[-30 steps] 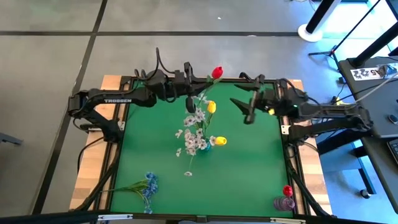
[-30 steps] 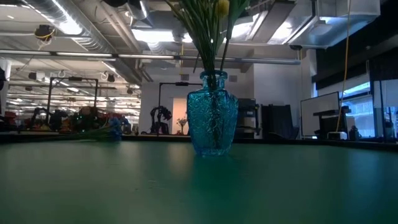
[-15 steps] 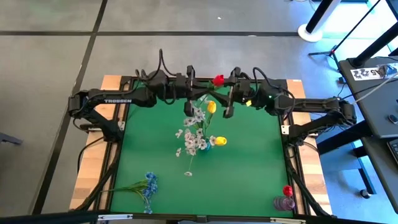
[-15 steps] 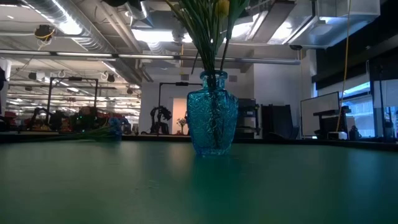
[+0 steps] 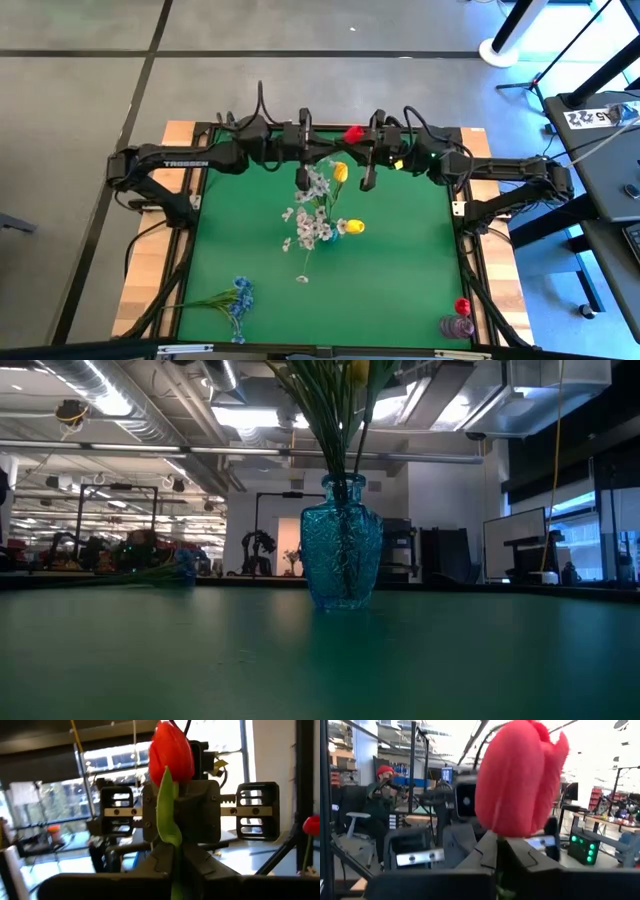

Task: Sort flowers into vase by color
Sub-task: Put the red flower into the purple vase

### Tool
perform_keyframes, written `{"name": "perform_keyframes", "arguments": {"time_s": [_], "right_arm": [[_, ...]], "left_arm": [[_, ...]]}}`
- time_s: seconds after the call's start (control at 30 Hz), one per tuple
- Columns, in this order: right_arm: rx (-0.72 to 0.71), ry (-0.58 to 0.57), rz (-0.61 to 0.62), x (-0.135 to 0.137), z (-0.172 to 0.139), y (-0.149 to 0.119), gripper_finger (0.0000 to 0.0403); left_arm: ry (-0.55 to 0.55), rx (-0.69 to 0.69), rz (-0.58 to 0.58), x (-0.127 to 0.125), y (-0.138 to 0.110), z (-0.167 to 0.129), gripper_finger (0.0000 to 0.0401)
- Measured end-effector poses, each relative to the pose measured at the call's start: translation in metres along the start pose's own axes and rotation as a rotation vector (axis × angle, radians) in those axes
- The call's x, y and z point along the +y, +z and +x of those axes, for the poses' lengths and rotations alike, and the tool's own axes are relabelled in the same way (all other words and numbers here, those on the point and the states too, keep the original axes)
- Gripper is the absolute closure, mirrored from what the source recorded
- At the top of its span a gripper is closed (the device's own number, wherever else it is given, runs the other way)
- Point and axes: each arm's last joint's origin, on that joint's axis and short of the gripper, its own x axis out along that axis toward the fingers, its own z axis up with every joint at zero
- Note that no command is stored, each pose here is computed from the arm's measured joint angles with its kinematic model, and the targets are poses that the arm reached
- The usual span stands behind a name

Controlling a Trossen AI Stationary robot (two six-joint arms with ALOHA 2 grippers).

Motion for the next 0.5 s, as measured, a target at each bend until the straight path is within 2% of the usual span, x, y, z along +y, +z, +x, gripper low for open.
{"name": "perform_keyframes", "arguments": {"time_s": [0.1,0.2,0.33,0.5], "right_arm": [[0.019,-0.002,0.000,-0.001,-0.008,0.007,0.0384],[-0.005,0.009,-0.020,-0.002,-0.024,0.025,0.0396],[-0.022,0.100,-0.079,-0.001,-0.047,0.045,0.0391],[-0.127,0.269,-0.028,0.003,-0.076,0.068,0.0398]], "left_arm": [[0.030,0.059,0.024,-0.001,0.012,-0.013,0.0366],[0.046,0.119,0.020,-0.002,0.031,-0.035,0.0332],[0.096,0.308,-0.024,-0.007,0.046,-0.074,0.0288],[0.143,0.375,-0.143,-0.014,0.071,-0.125,0.0257]]}}
